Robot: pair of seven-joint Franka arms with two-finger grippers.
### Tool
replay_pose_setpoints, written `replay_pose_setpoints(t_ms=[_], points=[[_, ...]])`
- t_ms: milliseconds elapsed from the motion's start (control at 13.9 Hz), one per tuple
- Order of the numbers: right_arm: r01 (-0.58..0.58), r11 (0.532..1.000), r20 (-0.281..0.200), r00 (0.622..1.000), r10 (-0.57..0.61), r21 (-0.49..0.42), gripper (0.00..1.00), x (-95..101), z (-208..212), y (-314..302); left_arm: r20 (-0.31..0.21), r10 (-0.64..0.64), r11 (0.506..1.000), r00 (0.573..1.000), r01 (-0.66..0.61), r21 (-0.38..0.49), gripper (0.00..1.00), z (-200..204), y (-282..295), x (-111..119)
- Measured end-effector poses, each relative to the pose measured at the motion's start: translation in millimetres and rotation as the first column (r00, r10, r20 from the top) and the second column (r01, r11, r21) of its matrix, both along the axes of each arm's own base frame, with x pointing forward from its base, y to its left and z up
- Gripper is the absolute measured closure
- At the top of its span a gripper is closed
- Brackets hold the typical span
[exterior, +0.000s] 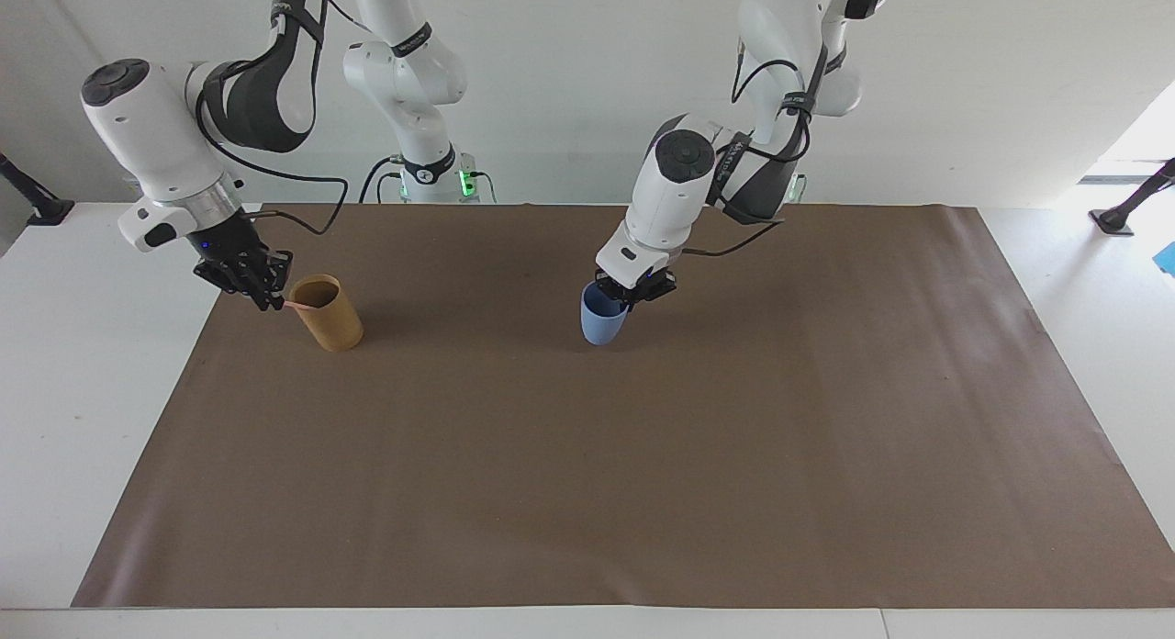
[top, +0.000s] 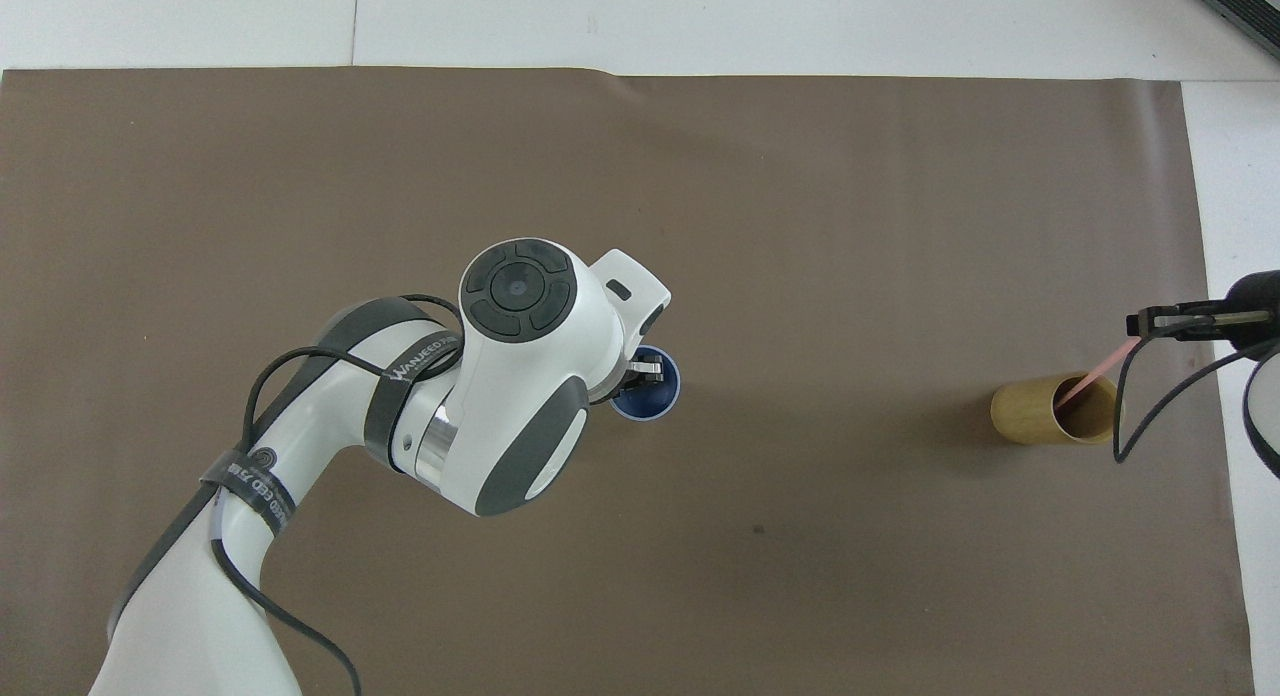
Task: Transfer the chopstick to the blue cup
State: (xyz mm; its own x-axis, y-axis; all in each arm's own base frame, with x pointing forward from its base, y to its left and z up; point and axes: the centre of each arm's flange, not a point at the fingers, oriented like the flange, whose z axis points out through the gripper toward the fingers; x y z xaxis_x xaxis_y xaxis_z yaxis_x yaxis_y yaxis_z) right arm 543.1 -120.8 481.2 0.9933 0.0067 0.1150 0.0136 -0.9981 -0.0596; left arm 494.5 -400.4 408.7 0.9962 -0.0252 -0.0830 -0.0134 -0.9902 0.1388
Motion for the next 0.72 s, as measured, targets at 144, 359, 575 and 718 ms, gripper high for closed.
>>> replay_pose_setpoints(t_ms=[144,359,575,718], points=[[0.003,1.0,-0.001,1.0,-0.003,0.003,0.92,-0.3,0,0,0.002,-0.003,1.0,1.0,0.003,-0.002,0.96,-6,-7,-2],[0.002,1.0,0.002,1.0,-0.002,0.002,0.92,0.2,4,0,-0.013,-0.003,1.0,1.0,0.003,0.009,0.96,-17,-15,-8],[0.008,1.0,0.04,0.999,-0.008,-0.005,0.92,5.4,27,1,-0.021,0.003,1.0,1.0,-0.002,0.016,0.96,-30,-21,-9],[0.04,0.999,0.03,0.999,-0.04,0.006,0.92,4.9,54,7,-0.023,0.005,1.0,1.0,-0.005,0.018,0.96,-31,-20,-9]])
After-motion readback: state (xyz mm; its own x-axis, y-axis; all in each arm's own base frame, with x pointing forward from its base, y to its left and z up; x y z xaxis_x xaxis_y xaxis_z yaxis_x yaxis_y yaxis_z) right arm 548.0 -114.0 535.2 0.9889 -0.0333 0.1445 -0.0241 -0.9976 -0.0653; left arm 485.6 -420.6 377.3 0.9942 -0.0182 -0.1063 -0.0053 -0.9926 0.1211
